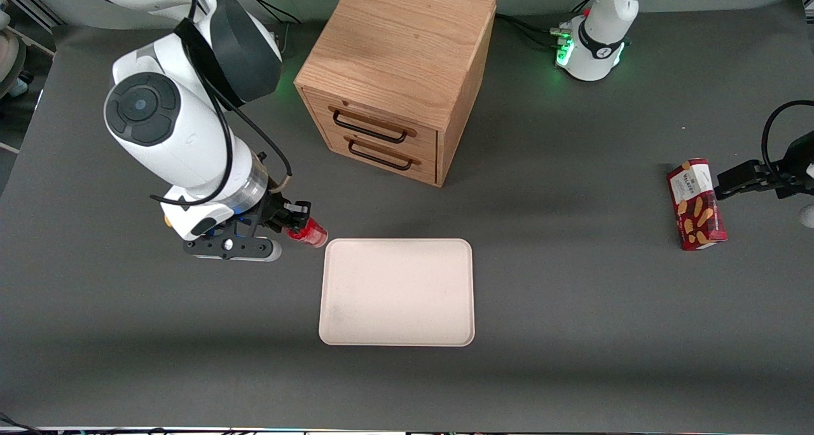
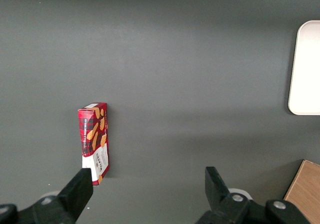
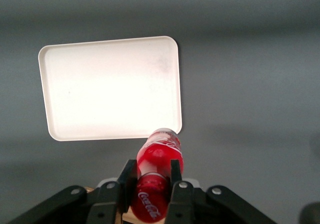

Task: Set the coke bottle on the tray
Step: 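Lift the bottle and carry it over the white tray, then lower the bottle onto the tray and open the right gripper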

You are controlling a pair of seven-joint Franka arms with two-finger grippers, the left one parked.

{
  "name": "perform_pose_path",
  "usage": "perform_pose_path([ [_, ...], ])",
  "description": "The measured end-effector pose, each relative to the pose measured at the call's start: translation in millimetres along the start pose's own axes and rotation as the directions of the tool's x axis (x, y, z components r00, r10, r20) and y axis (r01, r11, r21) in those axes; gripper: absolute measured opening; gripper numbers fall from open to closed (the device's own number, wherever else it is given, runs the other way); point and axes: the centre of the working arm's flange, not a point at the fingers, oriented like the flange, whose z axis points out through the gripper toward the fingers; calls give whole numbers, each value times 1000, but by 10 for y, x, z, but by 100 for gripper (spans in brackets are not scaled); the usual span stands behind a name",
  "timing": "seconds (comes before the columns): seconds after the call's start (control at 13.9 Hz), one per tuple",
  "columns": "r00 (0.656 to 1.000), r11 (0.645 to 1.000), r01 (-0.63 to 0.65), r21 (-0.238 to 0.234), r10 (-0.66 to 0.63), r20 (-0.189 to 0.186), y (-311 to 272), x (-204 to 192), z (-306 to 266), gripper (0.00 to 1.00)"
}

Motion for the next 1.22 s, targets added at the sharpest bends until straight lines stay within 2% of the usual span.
perform_pose_path([
  [0.36,999,999,-7,31,9,-54,-47,182,166,32],
  [0.72,999,1000,-20,19,21,-35,-92,450,957,32],
  [1.22,998,999,-24,32,26,-61,-114,579,1702,32],
])
